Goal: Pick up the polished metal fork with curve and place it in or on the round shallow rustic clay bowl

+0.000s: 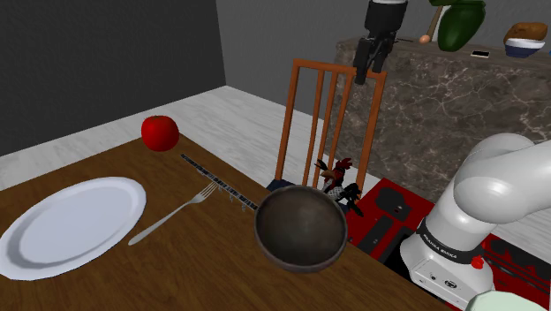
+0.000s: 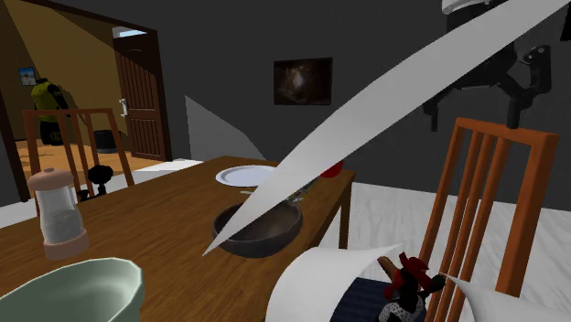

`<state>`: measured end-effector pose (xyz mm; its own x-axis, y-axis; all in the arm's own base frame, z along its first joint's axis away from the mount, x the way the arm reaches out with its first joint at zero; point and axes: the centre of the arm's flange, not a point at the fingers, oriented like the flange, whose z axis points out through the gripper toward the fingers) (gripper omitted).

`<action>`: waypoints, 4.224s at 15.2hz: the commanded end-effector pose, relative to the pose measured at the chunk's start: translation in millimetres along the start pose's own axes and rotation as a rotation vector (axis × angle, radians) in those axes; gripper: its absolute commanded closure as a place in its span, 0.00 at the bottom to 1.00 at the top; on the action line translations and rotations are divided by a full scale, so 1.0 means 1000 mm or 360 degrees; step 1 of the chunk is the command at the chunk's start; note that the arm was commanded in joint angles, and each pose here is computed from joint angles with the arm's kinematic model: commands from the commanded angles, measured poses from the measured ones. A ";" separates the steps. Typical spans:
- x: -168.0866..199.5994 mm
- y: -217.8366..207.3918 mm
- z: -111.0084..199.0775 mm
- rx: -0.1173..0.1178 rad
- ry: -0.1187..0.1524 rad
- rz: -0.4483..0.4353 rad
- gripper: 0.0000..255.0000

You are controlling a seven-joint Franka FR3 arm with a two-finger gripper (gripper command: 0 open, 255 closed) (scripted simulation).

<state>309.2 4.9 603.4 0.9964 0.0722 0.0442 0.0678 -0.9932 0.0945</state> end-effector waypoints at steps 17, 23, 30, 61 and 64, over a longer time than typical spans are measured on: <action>0.149 -0.122 0.077 0.0038 0.0003 -0.0803 0.00; 0.186 -0.185 0.105 0.0052 0.0004 -0.1105 0.00; 0.214 -0.266 0.137 0.0069 0.0005 -0.1456 0.00; 0.210 -0.448 0.241 0.0104 0.0007 -0.2193 1.00; 0.210 -0.448 0.241 0.0104 0.0007 -0.2193 1.00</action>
<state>499.1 445.0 333.1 0.1201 0.9920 -0.0401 0.9927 -0.1194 0.0188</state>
